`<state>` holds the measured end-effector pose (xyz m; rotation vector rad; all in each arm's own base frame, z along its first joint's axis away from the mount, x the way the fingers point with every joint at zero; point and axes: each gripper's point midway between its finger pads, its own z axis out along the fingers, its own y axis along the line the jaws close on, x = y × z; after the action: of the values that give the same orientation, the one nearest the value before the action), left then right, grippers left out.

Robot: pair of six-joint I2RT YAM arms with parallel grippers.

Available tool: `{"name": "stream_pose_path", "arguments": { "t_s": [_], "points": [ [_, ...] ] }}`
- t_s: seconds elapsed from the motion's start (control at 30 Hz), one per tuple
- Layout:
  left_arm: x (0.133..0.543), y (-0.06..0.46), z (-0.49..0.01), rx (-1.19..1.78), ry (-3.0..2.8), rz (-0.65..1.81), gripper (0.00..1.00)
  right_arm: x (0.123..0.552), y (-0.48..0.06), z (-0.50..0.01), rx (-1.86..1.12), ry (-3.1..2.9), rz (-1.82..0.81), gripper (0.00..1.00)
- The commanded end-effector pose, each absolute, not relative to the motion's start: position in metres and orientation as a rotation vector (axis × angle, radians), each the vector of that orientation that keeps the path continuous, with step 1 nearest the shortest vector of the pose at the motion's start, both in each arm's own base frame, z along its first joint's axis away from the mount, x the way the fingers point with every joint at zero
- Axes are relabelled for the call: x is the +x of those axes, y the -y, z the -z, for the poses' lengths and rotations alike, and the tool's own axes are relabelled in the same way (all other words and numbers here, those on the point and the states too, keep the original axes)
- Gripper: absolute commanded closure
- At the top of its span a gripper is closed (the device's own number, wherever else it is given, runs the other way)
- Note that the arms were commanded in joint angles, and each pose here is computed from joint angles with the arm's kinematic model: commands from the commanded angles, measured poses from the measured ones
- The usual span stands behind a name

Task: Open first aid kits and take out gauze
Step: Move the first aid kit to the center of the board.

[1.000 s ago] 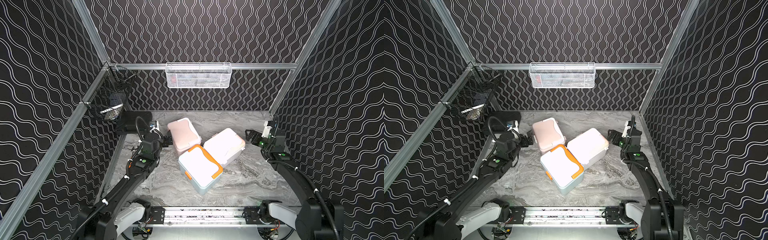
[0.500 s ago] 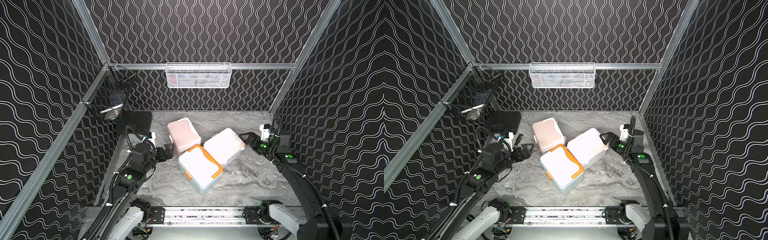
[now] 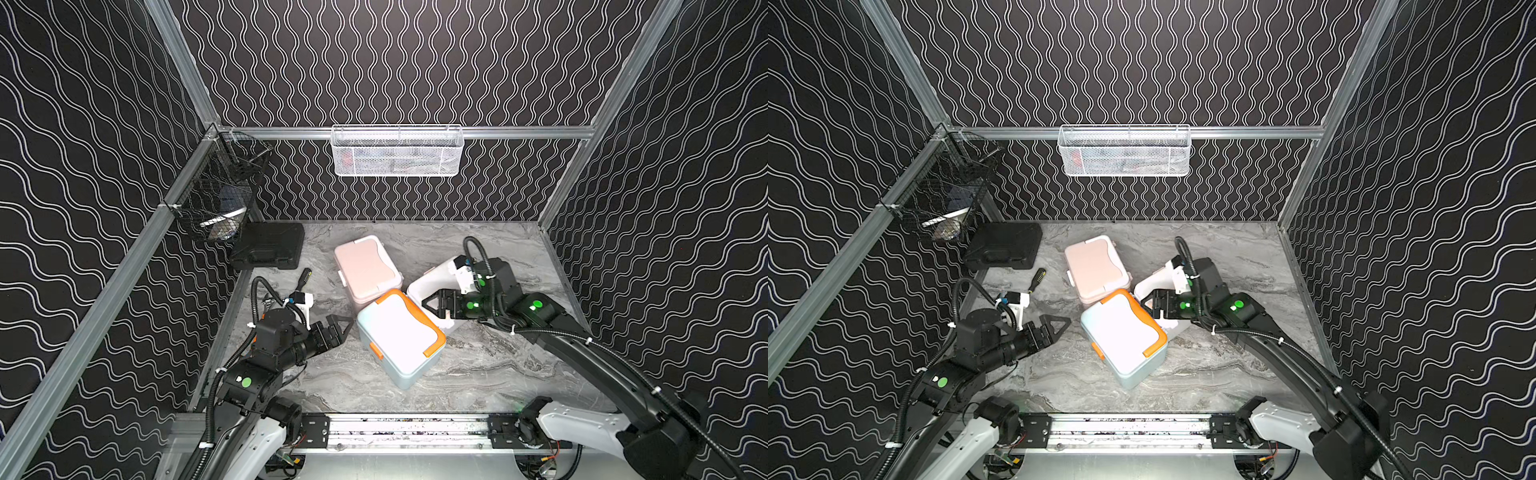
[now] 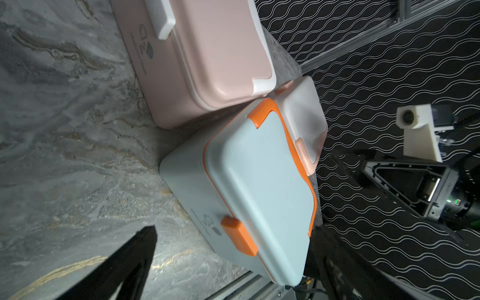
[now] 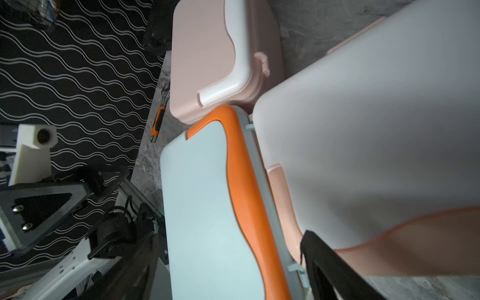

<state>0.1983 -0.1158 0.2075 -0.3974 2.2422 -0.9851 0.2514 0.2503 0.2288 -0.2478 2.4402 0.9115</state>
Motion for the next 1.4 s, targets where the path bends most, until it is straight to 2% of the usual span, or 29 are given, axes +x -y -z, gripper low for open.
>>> {"name": "stream_pose_path", "arguments": {
  "t_s": [0.0, 0.27, 0.43, 0.63, 0.73, 0.87, 1.17, 1.37],
  "points": [
    [0.18, 0.117, -0.198, -0.419, -2.314, 1.014, 0.02, 0.261, -0.267, -0.236, -0.292, -2.433, -0.852, 0.15],
    [0.174, 0.119, -0.184, -0.455, -2.314, 1.06, 0.01, 0.294, -0.326, -0.206, -0.282, -2.591, -0.83, 0.27],
    [0.176, 0.12, -0.174, -0.45, -2.328, 1.051, 0.01, 0.304, -0.337, -0.179, -0.257, -2.676, -0.74, 0.32],
    [0.182, 0.13, -0.167, -0.42, -2.344, 1.109, 0.01, 0.301, -0.292, -0.142, -0.145, -2.729, -0.454, 0.35],
    [0.183, 0.13, -0.169, -0.391, -2.357, 1.088, 0.01, 0.303, -0.26, -0.14, -0.084, -2.711, -0.288, 0.35],
    [0.183, 0.133, -0.169, -0.382, -2.362, 1.111, 0.01, 0.313, -0.219, -0.142, 0.027, -2.68, -0.193, 0.35],
    [0.186, 0.137, -0.177, -0.403, -2.331, 1.154, 0.01, 0.338, -0.114, -0.139, 0.408, -2.625, -0.172, 0.32],
    [0.192, 0.15, -0.176, -0.437, -2.324, 1.207, 0.01, 0.337, -0.143, -0.183, 0.294, -2.543, -0.475, 0.28]
  ]
}}
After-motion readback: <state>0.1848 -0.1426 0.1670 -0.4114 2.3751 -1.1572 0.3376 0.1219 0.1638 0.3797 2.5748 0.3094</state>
